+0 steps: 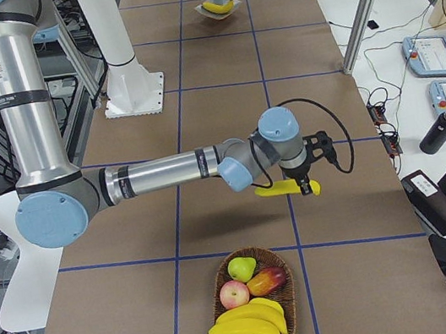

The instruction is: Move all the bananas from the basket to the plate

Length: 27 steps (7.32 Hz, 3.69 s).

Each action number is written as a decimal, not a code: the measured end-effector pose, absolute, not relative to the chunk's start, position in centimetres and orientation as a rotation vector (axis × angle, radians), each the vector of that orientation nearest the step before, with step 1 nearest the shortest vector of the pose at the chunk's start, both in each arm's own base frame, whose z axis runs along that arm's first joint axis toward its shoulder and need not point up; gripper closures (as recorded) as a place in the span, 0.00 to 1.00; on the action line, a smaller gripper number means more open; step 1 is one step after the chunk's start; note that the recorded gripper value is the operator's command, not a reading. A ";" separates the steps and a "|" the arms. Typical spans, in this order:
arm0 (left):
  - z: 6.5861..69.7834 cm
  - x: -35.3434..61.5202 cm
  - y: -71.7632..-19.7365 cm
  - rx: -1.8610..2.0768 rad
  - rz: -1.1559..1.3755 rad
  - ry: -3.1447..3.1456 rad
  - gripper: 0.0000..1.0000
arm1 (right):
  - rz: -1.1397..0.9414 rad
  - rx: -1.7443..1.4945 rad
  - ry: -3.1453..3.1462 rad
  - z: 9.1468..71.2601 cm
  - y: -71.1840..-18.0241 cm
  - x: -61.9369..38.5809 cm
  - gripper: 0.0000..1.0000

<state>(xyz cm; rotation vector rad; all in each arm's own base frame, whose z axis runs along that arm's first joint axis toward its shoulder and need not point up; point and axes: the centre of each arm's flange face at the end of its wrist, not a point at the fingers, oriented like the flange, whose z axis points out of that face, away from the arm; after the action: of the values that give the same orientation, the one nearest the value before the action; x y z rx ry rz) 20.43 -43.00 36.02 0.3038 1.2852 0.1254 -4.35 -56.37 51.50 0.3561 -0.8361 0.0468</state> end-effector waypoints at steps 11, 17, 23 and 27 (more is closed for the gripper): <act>13.0 38.9 -37.5 0.181 0.053 1.629 0.00 | 0.274 0.297 -1.356 12.0 -46.6 -39.4 1.00; 12.6 39.2 -37.4 0.181 0.057 1.634 0.83 | 0.236 0.292 -1.417 9.3 -42.7 -41.0 1.00; 12.6 38.5 -37.4 0.203 0.042 1.640 1.00 | 0.220 0.328 -1.446 8.3 -41.4 -39.9 0.00; 23.0 34.6 -37.7 0.201 -0.024 1.480 1.00 | 0.240 0.367 -1.332 14.2 -45.5 -35.2 0.00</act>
<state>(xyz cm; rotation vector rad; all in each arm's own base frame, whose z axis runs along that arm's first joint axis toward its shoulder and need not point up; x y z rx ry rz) 34.59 -37.75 23.01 0.2011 1.4797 -0.0237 -35.17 -45.47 14.18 0.3669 -1.3318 0.2402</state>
